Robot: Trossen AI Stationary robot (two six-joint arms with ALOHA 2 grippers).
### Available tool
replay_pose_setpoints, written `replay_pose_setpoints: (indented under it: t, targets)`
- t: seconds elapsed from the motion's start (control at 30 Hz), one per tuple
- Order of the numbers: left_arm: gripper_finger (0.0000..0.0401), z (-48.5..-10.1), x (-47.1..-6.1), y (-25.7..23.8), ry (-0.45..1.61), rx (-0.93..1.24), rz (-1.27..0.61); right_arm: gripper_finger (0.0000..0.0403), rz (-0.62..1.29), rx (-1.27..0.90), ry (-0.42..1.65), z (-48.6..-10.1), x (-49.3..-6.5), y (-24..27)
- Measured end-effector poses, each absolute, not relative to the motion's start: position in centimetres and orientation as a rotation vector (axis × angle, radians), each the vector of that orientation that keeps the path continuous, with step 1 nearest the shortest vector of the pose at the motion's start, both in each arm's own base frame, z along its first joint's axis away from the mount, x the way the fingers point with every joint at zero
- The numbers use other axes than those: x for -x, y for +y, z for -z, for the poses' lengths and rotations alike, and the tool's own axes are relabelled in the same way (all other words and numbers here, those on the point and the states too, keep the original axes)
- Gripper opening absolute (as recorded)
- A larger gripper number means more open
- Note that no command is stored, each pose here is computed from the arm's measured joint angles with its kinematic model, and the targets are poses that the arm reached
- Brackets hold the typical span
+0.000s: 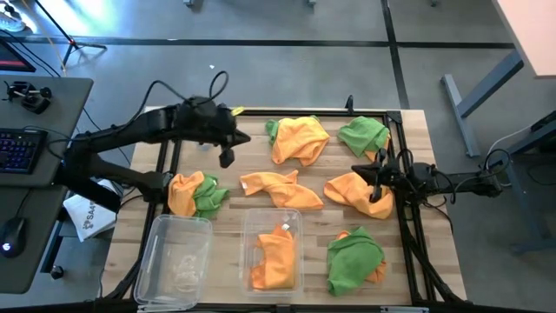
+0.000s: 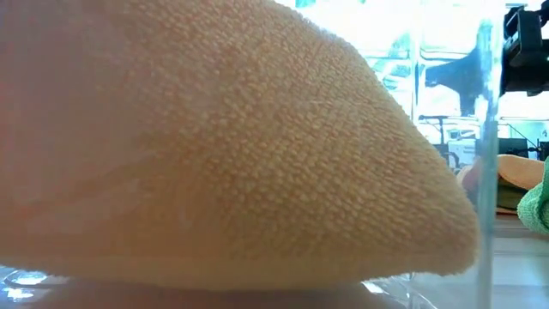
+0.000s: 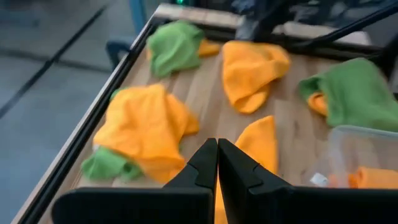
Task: Sort microfiber towel by color & place in baskets
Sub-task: Put the orange towel into the right transparent bin
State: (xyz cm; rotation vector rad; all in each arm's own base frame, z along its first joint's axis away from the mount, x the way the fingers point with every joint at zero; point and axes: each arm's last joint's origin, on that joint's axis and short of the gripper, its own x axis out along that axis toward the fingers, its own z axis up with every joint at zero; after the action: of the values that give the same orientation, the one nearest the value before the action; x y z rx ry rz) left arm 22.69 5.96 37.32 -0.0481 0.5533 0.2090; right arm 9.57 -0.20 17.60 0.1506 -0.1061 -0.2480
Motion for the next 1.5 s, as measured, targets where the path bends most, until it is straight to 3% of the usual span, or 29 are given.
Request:
replay_pose_setpoints:
  t: [0.17,0.27,0.53,0.7,0.97,1.17,1.4,1.5]
  targets:
    - [0.0000,-35.8,-20.1,5.2,0.486,-0.002,-0.174,0.0000,0.276,-0.128,-0.124,-20.8,-9.4,-0.2]
    - [0.0000,-34.9,-18.6,4.7,0.453,0.003,-0.148,0.0000,0.337,-0.094,-0.026,-23.3,-9.7,-0.3]
    - [0.0000,-33.1,-15.7,3.9,0.420,0.062,-0.160,0.0000,0.420,-0.175,0.430,-29.2,-14.0,0.1]
    - [0.0000,-32.6,-14.9,3.7,0.413,0.073,-0.163,0.0000,0.513,-0.198,0.781,-30.9,-16.6,0.3]
    - [0.0000,-32.7,-14.9,3.7,0.410,0.054,-0.160,0.0000,0.446,-0.242,1.175,-27.1,-19.8,0.1]
    - [0.0000,-32.7,-14.9,3.7,0.411,0.054,-0.160,0.0004,0.370,-0.326,1.163,-22.4,-20.8,-0.6]
    - [0.0000,-32.7,-14.9,3.7,0.411,0.053,-0.160,0.0074,0.382,-0.422,1.130,-18.6,-20.3,-2.1]
    - [0.0000,-32.7,-14.9,3.7,0.411,0.050,-0.160,0.0115,0.360,-0.356,1.122,-18.2,-20.5,-2.4]
